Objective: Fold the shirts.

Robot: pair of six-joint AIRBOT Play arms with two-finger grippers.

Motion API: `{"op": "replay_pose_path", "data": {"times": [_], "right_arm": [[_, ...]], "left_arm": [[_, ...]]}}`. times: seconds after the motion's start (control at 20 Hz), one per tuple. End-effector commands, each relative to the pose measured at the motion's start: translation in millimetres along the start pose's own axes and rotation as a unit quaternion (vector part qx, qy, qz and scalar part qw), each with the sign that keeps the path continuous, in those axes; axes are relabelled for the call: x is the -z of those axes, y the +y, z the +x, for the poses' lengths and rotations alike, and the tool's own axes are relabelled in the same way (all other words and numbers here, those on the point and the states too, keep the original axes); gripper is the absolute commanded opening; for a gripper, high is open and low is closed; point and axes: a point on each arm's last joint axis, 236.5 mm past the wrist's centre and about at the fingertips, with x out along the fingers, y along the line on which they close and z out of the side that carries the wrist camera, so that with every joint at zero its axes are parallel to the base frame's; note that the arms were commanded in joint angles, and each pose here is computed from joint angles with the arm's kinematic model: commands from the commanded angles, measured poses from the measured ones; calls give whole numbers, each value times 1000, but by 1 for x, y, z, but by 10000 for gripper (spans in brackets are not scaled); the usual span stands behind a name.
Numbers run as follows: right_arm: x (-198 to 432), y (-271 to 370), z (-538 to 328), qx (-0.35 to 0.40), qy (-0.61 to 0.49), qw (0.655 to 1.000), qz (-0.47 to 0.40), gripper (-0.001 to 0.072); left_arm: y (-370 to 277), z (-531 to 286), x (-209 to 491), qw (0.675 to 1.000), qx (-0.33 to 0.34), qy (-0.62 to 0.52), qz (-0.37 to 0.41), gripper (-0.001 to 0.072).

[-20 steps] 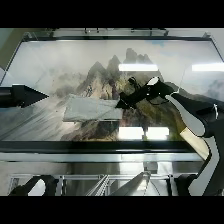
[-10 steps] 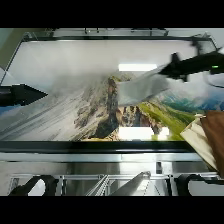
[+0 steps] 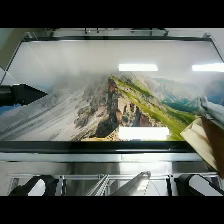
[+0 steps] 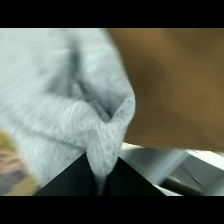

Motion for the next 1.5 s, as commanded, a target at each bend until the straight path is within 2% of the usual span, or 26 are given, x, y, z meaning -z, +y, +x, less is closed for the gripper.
{"op": "replay_pose_path", "data": {"times": [0.0, 0.15, 0.4, 0.45, 0.5, 0.55, 0.6, 0.7, 0.75, 0.85, 0.9, 0.95, 1.0, 1.05, 1.1, 1.15, 1.2, 1.25, 1.3, 1.45], "right_arm": [[49, -99, 44, 118, 75, 985, 97, 15], [63, -106, 68, 124, 110, 981, 104, 24], [54, -95, 62, 100, 109, 985, 94, 26], [54, -94, 60, 99, 109, 985, 95, 110], [55, -93, 57, 97, 112, 985, 94, 459], [56, -90, 56, 92, 115, 986, 80, 700], [59, -85, 54, 84, 124, 986, 71, 701], [65, -58, 52, 33, 142, 988, 59, 701], [65, -30, 49, -23, 145, 988, 53, 700], [54, 57, 23, -205, 128, 970, 26, 699], [55, 114, -9, -330, 124, 936, -2, 694], [60, 163, -51, -443, 118, 888, -40, 628], [70, 204, -100, -550, 107, 824, -88, 436], [86, 233, -146, -633, 94, 757, -134, 310], [104, 252, -179, -686, 89, 702, -168, 299], [125, 265, -204, -724, 82, 653, -207, 213], [153, 275, -221, -748, 68, 608, -258, 15], [185, 285, -227, -754, 63, 578, -307, 15], [213, 293, -224, -746, 55, 565, -349, 14], [293, 308, -189, -671, 15, 564, -480, 14]], "left_arm": [[-1, 0, 2, 1000, 2, 3, 1, 21], [-2, 0, 3, 1000, 4, 7, 1, 21], [-1, 0, 3, 1000, 3, 6, 1, 21], [-2, 0, 3, 1000, 3, 6, 1, 21], [-2, 0, 3, 1000, 4, 6, 1, 21], [-2, 0, 4, 1000, 4, 7, 1, 21], [-2, 0, 4, 1000, 4, 8, 1, 21], [-2, 0, 3, 1000, 4, 6, 1, 21], [-2, 0, 1, 1000, 3, 3, 1, 21], [0, 0, -4, 1000, -1, -9, 1, 21], [0, -1, -7, 1000, -1, -15, 0, 21], [0, -2, -10, 1000, -3, -19, 3, 21], [-3, -5, -14, 1000, -3, -22, 7, 20], [-6, -9, -21, 999, -5, -29, 12, 20], [-10, -15, -29, 999, -9, -40, 24, 20], [-15, -22, -36, 998, -12, -49, 35, 20], [-21, -27, -40, 997, -14, -55, 46, 20], [-26, -32, -41, 997, -15, -60, 55, 20], [-31, -35, -38, 996, -16, -61, 60, 20], [-41, -30, 2, 997, -10, -50, 54, 20]]}}
